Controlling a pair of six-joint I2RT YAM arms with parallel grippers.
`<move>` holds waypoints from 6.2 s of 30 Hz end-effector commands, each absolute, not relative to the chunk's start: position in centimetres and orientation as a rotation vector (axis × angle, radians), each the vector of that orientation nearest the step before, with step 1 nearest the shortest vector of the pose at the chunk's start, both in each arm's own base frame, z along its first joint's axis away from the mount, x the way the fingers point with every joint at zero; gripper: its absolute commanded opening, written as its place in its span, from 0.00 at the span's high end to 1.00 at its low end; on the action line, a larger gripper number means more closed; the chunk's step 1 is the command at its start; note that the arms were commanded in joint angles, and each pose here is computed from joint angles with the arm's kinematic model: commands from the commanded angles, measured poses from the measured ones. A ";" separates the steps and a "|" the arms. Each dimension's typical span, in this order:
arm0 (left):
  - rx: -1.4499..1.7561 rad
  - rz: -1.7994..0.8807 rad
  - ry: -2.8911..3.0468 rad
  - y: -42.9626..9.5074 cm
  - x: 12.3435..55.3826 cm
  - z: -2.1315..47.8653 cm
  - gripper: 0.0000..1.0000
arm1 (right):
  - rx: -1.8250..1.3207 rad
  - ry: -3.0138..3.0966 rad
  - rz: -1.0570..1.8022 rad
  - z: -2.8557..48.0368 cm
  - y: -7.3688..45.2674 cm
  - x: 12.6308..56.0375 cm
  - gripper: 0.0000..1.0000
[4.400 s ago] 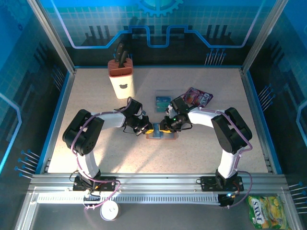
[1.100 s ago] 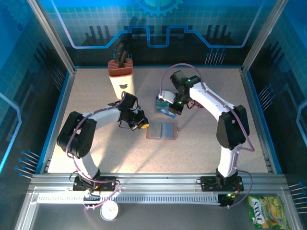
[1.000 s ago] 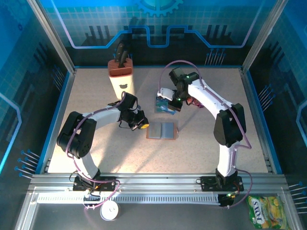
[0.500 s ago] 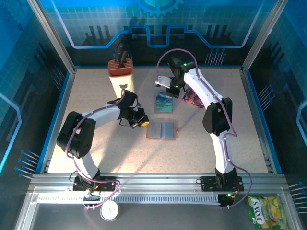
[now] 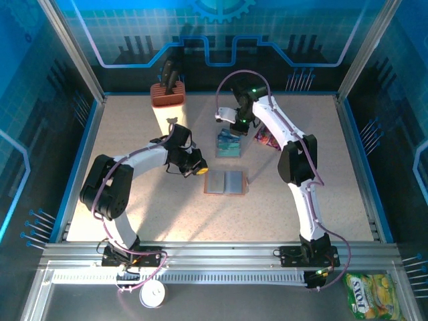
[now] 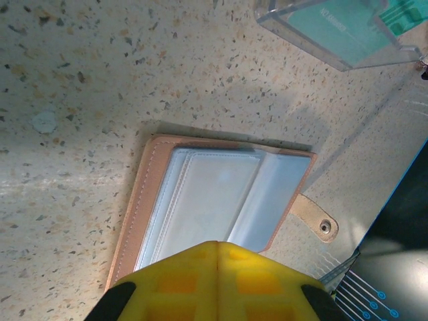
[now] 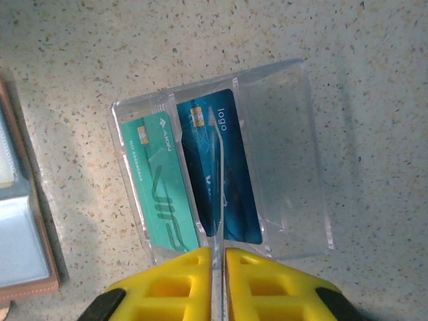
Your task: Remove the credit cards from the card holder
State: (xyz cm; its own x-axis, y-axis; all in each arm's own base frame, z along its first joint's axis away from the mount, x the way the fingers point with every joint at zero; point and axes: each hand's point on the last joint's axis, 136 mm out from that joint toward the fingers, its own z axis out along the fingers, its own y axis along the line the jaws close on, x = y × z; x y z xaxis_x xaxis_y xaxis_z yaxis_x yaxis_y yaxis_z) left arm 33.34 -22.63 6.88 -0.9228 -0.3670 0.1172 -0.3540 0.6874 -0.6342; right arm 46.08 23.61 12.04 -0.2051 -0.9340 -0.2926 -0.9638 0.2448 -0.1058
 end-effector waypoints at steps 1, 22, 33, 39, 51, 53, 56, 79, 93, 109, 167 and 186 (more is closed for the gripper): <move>-0.620 -1.053 2.886 -22.3 33.5 6.6 0.94 | -1.740 2.233 0.095 12.3 22.8 46.9 0.81; -0.611 -1.081 2.873 -22.1 32.4 5.6 0.93 | -1.328 2.281 0.280 16.6 25.3 43.5 0.74; -0.600 -1.106 2.887 -22.3 31.1 3.9 0.94 | -0.886 2.391 0.483 16.6 25.5 39.8 0.71; -0.589 -1.114 2.910 -22.9 30.1 2.7 0.95 | -0.713 2.442 0.593 16.0 25.3 37.8 0.80; -0.561 -1.081 2.957 -23.6 28.4 1.1 0.95 | -0.507 2.571 0.662 14.0 24.4 34.0 0.85; -0.564 -1.073 2.955 -23.5 28.2 1.2 0.96 | -0.479 2.591 0.674 13.6 24.4 33.4 0.86; -0.563 -1.065 2.952 -23.3 28.0 1.3 0.96 | -0.437 2.629 0.699 12.9 24.6 32.5 0.86; -0.548 -1.026 2.961 -23.0 27.9 1.0 0.96 | -0.256 2.844 0.989 7.6 29.0 28.9 0.73; -0.544 -0.969 3.003 -22.4 27.4 0.1 0.96 | -0.251 2.924 0.992 5.4 30.8 28.4 0.70; -0.538 -0.968 2.999 -22.3 28.0 0.4 0.96 | -0.213 2.929 1.039 4.6 31.6 28.7 0.69; -0.555 -1.139 2.874 -24.1 29.5 5.4 0.90 | -0.148 2.986 0.846 3.0 27.5 28.7 0.69; -0.558 -1.241 2.842 -26.8 30.1 5.6 0.76 | -0.130 2.984 0.864 2.9 27.1 28.8 0.69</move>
